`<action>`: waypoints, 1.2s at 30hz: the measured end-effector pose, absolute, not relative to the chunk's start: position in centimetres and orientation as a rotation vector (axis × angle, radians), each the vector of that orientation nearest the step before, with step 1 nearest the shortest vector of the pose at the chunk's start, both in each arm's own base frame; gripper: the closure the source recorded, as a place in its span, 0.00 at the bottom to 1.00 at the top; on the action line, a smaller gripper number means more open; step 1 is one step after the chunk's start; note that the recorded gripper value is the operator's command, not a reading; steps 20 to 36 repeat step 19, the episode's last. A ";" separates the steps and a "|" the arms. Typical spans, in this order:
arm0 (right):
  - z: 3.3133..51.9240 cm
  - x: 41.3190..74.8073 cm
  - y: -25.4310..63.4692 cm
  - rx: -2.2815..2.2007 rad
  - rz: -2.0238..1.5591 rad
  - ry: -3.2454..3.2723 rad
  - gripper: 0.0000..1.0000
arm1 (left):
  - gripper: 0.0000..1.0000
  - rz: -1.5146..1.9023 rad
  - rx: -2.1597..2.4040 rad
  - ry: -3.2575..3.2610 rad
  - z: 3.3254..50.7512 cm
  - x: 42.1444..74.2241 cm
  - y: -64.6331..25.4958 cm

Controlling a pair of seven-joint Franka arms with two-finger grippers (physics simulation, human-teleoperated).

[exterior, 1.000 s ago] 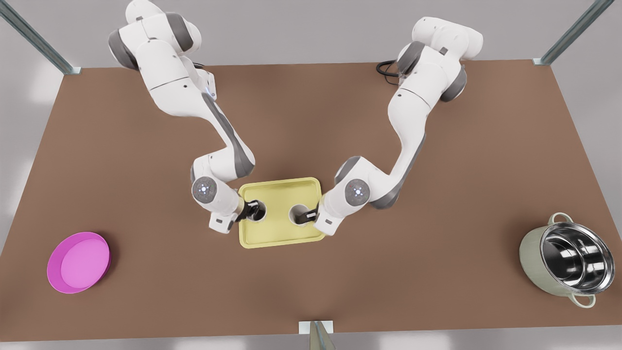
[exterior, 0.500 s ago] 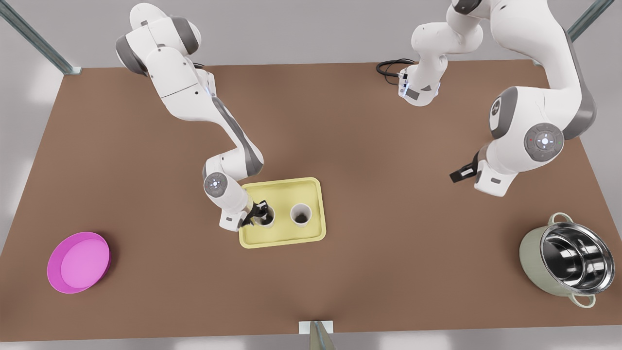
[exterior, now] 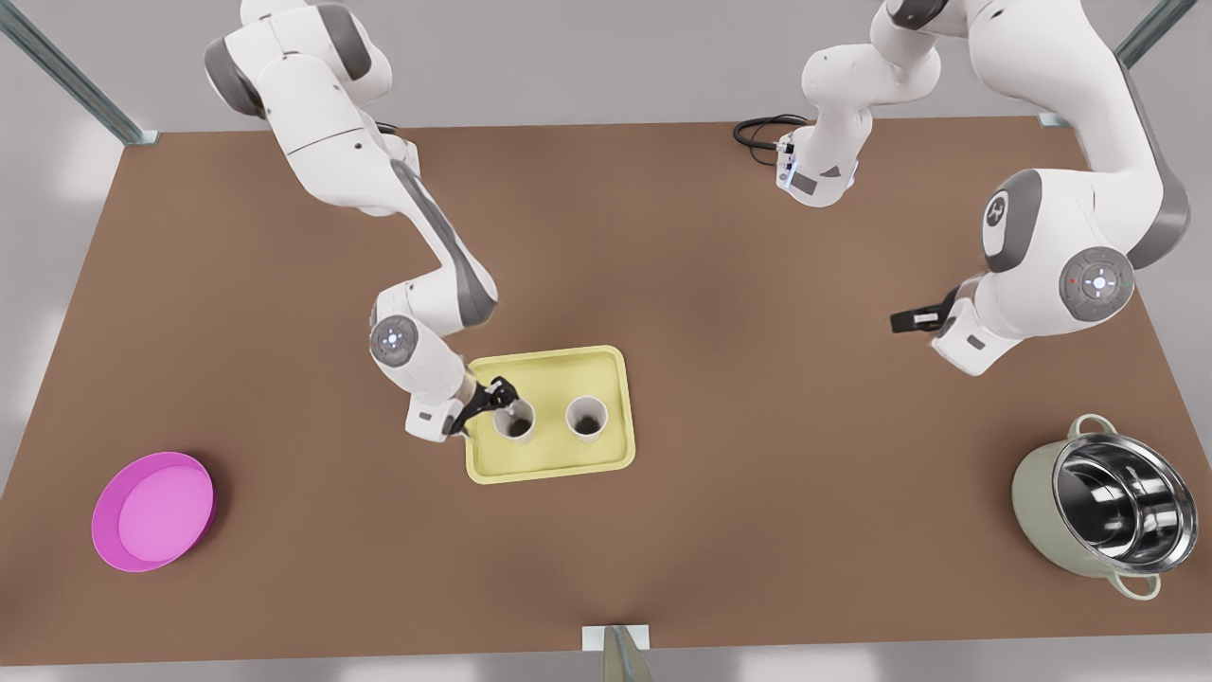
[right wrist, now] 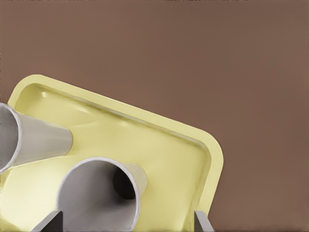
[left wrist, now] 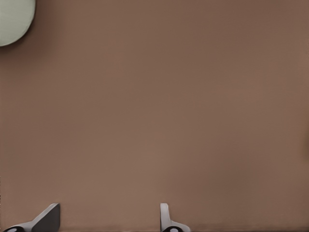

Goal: Use both arms to respectively pick up the white IKEA cups from the middle-left and middle-right positions, then place the white IKEA cups onto the middle-middle tray, ensuring that the cups remain upright and do not tip over

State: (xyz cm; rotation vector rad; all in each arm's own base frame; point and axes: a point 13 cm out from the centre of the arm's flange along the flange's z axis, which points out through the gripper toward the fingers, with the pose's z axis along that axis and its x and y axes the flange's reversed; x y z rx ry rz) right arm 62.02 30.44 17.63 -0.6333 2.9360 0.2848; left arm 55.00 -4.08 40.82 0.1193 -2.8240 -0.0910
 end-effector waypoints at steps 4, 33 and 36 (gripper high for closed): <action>18.4 63.5 25.5 -0.549 0.279 3.004 0.00 | 0.00 -0.078 0.041 -2.820 41.6 54.8 -4.3; 48.1 58.8 -3.5 -0.119 -0.217 3.184 0.00 | 0.00 -0.006 -0.095 -2.760 41.1 53.8 -3.7; 48.1 58.8 -3.5 -0.119 -0.217 3.184 0.00 | 0.00 -0.006 -0.095 -2.760 41.1 53.8 -3.7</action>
